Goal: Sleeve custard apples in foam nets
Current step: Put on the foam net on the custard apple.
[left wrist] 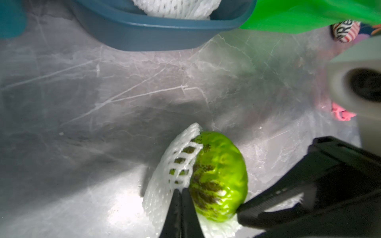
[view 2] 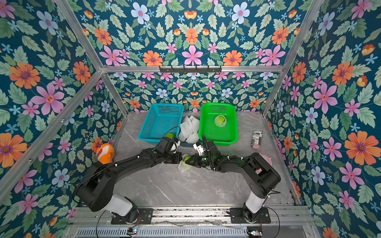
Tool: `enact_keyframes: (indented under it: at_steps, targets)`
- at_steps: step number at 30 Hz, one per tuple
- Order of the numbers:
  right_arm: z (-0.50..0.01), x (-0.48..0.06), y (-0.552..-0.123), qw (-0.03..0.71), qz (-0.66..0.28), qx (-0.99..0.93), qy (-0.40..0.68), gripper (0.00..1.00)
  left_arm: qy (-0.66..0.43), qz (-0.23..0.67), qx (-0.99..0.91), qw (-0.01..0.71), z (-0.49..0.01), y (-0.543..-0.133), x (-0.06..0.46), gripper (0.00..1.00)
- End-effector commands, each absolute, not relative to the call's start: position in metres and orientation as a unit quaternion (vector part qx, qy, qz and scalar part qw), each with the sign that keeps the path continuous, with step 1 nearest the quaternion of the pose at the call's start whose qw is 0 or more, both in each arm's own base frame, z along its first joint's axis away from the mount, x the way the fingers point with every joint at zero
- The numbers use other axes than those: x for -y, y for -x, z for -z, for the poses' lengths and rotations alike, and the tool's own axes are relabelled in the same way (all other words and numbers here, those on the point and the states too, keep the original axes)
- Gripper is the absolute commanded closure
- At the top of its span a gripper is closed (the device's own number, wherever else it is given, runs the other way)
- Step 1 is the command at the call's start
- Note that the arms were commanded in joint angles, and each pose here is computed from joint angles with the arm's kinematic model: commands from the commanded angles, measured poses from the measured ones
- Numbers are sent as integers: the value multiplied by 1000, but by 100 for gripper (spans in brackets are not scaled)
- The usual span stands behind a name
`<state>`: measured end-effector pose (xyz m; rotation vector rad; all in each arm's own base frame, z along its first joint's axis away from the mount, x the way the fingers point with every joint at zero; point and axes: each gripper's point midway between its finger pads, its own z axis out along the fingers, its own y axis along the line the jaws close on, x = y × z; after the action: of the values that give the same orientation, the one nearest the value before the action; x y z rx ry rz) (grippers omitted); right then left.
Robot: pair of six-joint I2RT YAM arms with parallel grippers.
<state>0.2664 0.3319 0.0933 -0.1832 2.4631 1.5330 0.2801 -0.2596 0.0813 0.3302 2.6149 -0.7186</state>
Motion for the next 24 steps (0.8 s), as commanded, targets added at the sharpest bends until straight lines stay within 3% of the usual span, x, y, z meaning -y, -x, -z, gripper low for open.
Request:
enact_keyframes:
  at_steps: [1,17,24]
  targets:
    - [-83,-329,-267,112,-509,-852,51,78,-120,284,-928,210,-93,-280,267,100]
    - [-79,-333,-266,103,-508,-854,52,78,-132,348,-900,225,-125,-279,285,100]
    - [-84,-335,-268,107,-516,-848,51,76,-129,340,-909,202,-104,-275,284,100]
